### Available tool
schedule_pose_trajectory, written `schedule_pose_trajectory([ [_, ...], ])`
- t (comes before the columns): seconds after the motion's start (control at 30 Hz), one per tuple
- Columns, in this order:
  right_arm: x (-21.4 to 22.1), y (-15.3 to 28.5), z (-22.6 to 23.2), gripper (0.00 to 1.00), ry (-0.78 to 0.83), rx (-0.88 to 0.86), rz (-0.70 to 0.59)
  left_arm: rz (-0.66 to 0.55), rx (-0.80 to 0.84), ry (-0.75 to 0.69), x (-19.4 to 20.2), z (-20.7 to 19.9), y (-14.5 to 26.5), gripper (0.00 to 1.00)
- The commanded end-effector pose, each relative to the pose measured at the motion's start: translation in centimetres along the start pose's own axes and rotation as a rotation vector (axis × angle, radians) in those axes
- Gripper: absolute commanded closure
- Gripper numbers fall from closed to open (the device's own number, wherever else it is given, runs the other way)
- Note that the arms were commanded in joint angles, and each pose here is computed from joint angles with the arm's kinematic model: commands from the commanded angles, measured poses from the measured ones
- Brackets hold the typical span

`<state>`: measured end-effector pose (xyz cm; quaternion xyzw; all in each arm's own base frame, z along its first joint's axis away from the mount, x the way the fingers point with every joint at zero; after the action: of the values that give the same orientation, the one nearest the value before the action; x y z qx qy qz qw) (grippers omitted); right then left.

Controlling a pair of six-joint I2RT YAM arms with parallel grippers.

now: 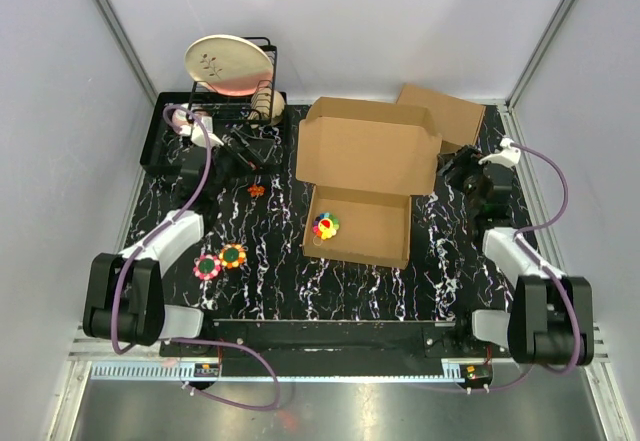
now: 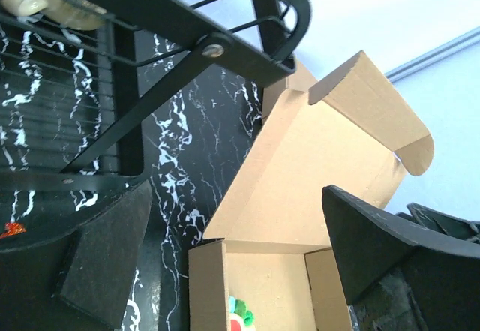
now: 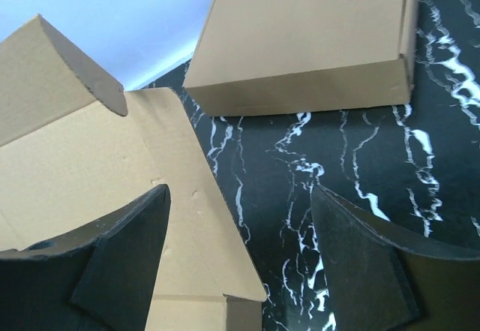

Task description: Fold the paper box

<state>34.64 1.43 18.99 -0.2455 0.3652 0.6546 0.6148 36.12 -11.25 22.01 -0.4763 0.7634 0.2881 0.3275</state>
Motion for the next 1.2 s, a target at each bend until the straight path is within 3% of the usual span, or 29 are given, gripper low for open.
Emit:
schedule_pose_trajectory([
  [0.0, -1.3, -1.4, 2.6, 0.2, -0.071, -0.246, 0.002, -0.033, 0.137, -0.061, -2.0, -2.3, -0.6, 0.01],
  [0.53, -1.2, -6.4, 3.9, 0.31, -0.125, -0.483, 0.1, 0.003, 0.143, -0.092, -1.8, -2.2, -1.3, 0.01],
  [0.7, -0.3, -7.0, 3.6, 0.44, -0.127, -0.486, 0.149, 0.017, 0.134, -0.098, -1.8, -1.9, -1.9, 0.01],
  [0.9, 0.3, -7.1, 3.3, 0.68, -0.118, -0.489, 0.179, 0.046, 0.152, -0.09, -1.6, -1.5, -3.0, 0.01],
  [1.17, 0.9, -6.4, 3.2, 0.86, -0.107, -0.5, 0.2, 0.071, 0.188, -0.113, -1.6, -1.1, -3.9, 0.01],
])
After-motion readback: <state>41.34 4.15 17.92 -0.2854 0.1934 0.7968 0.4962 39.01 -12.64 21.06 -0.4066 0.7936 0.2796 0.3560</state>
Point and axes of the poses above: each gripper's point midway between its finger pads, its own y axis back along the fingers, its own z axis along the line the jaws close on, x = y × z, the point moved 5 cm from there along y, back along the fingers, and after that the axes turned 8 degrees about -y, right-handed, at the moved point
